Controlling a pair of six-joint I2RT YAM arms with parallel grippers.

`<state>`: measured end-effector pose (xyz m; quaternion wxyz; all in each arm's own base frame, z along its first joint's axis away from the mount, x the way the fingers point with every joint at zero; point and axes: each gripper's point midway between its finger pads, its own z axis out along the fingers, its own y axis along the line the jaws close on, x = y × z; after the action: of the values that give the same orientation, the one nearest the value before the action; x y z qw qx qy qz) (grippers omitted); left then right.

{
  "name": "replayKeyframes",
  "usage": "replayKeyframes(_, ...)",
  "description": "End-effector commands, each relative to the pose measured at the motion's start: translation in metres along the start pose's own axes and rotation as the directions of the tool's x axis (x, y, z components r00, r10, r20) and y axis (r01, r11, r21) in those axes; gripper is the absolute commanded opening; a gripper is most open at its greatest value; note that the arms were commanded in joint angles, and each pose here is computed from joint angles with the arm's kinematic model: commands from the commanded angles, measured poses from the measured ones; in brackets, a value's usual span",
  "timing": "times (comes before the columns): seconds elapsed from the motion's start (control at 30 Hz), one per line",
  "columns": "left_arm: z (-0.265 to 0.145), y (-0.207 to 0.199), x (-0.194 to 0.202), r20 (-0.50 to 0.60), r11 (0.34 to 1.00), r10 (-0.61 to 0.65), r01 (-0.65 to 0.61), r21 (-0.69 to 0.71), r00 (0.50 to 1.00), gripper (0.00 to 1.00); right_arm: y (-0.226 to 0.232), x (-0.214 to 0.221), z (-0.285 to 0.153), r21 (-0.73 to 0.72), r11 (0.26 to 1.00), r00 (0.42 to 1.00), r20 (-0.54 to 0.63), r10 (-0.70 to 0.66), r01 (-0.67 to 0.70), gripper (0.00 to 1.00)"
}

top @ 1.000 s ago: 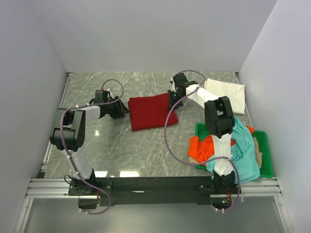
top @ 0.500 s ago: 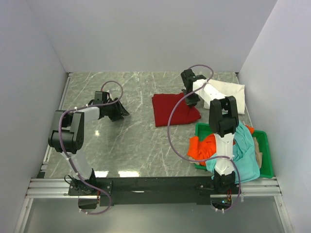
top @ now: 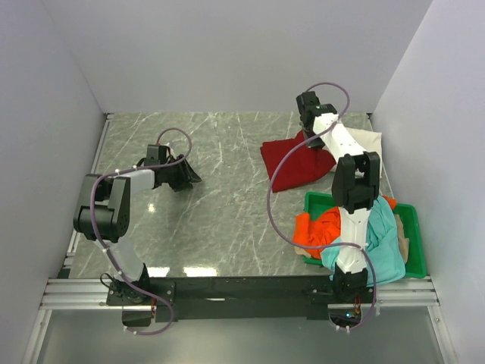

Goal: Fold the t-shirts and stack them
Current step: Neatly place the folded tshirt to the corner

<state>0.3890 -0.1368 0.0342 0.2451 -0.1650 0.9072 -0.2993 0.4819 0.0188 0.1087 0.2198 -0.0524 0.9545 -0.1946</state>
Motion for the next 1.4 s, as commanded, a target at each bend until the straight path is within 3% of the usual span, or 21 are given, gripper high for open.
replayKeyframes(0.0, -0.005, 0.003, 0.005, 0.005, 1.000, 0.004, -0.004, -0.009, 1.000, 0.55, -0.043, -0.045, -0.040, 0.077, 0.995, 0.988, 0.146, 0.049, -0.060, 0.00)
replayKeyframes(0.87, 0.004, 0.016, 0.013, -0.022, 0.999, -0.010, 0.009, -0.041, 1.000, 0.55, -0.125, -0.077, -0.081, 0.098, 0.968, 0.943, 0.268, 0.198, -0.231, 0.00)
replayKeyframes(1.13, 0.005, 0.019, 0.016, -0.028, 0.999, -0.016, 0.014, -0.046, 0.999, 0.55, -0.123, -0.090, -0.102, -0.024, 0.959, 0.908, 0.315, 0.275, -0.282, 0.00)
replayKeyframes(1.37, 0.006, 0.021, 0.021, -0.037, 0.999, -0.019, 0.017, -0.052, 0.999, 0.55, -0.132, -0.093, -0.120, -0.045, 0.951, 0.887, 0.348, 0.303, -0.307, 0.00)
